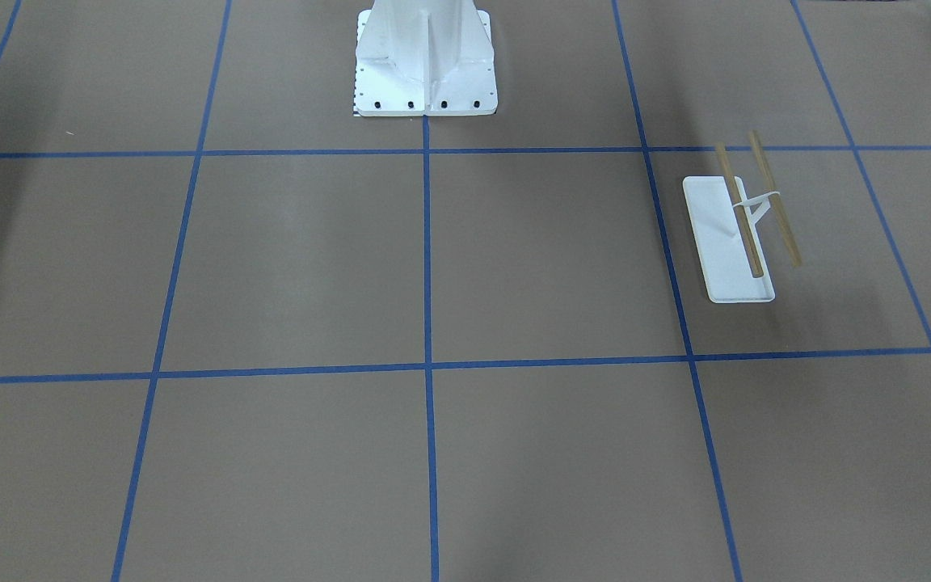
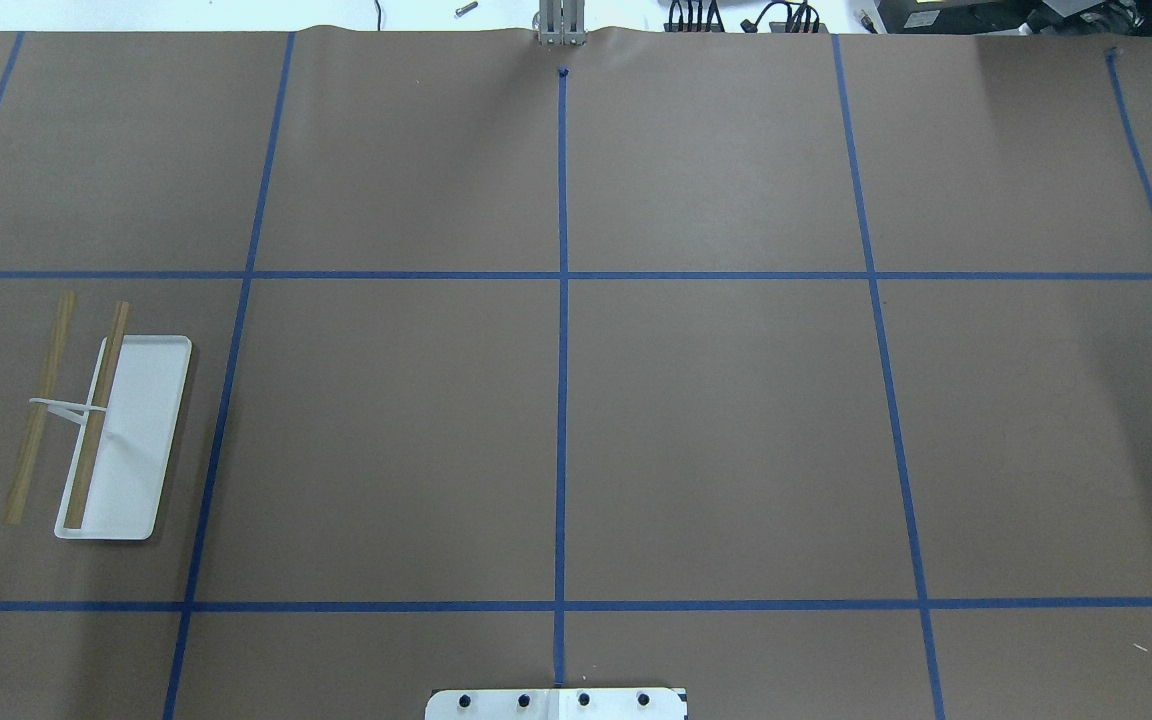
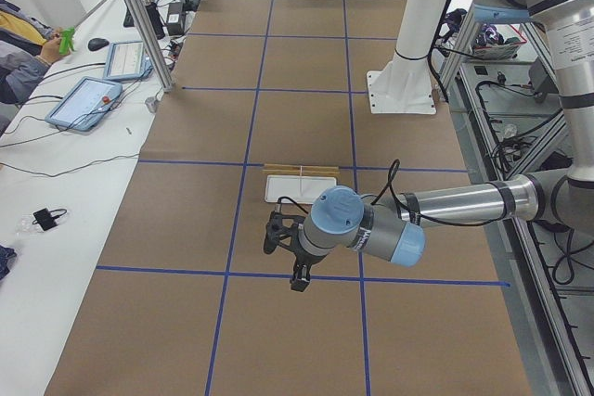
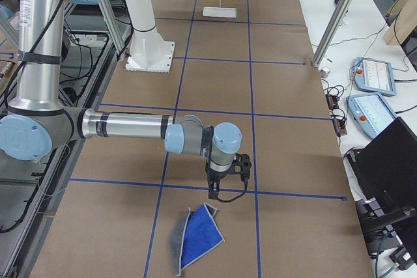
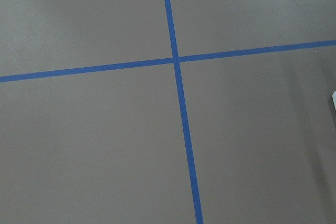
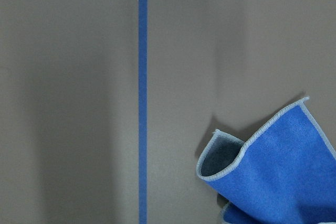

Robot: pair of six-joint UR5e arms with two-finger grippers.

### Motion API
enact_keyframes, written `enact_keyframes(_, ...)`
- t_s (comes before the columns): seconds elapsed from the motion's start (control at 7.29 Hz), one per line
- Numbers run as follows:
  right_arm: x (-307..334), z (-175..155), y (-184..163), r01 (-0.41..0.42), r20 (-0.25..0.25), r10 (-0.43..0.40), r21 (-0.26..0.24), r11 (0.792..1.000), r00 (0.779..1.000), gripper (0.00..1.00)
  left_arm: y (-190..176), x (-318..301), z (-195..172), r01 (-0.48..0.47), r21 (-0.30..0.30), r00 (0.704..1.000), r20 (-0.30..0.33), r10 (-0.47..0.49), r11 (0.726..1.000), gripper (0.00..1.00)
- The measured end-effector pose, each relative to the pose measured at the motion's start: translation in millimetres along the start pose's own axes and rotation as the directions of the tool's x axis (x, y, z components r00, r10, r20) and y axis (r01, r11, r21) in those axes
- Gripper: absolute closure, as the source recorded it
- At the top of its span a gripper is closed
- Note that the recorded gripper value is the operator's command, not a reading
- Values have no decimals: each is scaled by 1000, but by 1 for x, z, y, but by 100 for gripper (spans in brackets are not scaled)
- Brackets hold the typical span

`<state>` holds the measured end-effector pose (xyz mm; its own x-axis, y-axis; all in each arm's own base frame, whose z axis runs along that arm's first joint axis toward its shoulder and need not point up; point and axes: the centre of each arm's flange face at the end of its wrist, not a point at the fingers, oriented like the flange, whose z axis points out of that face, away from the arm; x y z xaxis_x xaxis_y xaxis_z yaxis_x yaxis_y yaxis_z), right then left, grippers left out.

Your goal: Hang towel on rack

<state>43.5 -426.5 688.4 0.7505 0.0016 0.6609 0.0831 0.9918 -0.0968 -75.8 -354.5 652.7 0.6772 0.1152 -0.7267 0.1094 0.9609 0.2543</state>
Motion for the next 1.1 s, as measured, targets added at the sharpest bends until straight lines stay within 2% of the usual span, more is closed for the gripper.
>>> enact_keyframes(0.27, 27, 34, 0, -2, 1, 2, -48, 999, 1000, 0, 0, -1, 1, 1, 0, 1000, 4, -1, 1000, 2)
enact_keyframes(0.55, 49, 87, -6, 88, -4, -88, -15, 996, 996, 2, -2, -1, 0, 7, 2, 1000, 3, -7, 1000, 2)
enact_keyframes(0.82, 47, 117, -13, 170, 14, -170, 4, 986, 985, 5, -3, 1, -1, 27, 8, 1000, -2, -27, 1000, 2)
enact_keyframes(0.96, 43, 125, -10, 198, 30, -198, 1, 980, 980, 27, -3, 2, -1, 29, 10, 1000, -5, -29, 1000, 2)
enact_keyframes(1.1, 42, 131, -5, 214, 45, -213, -7, 977, 976, 56, -4, 2, -1, 30, 11, 1000, -6, -30, 999, 2)
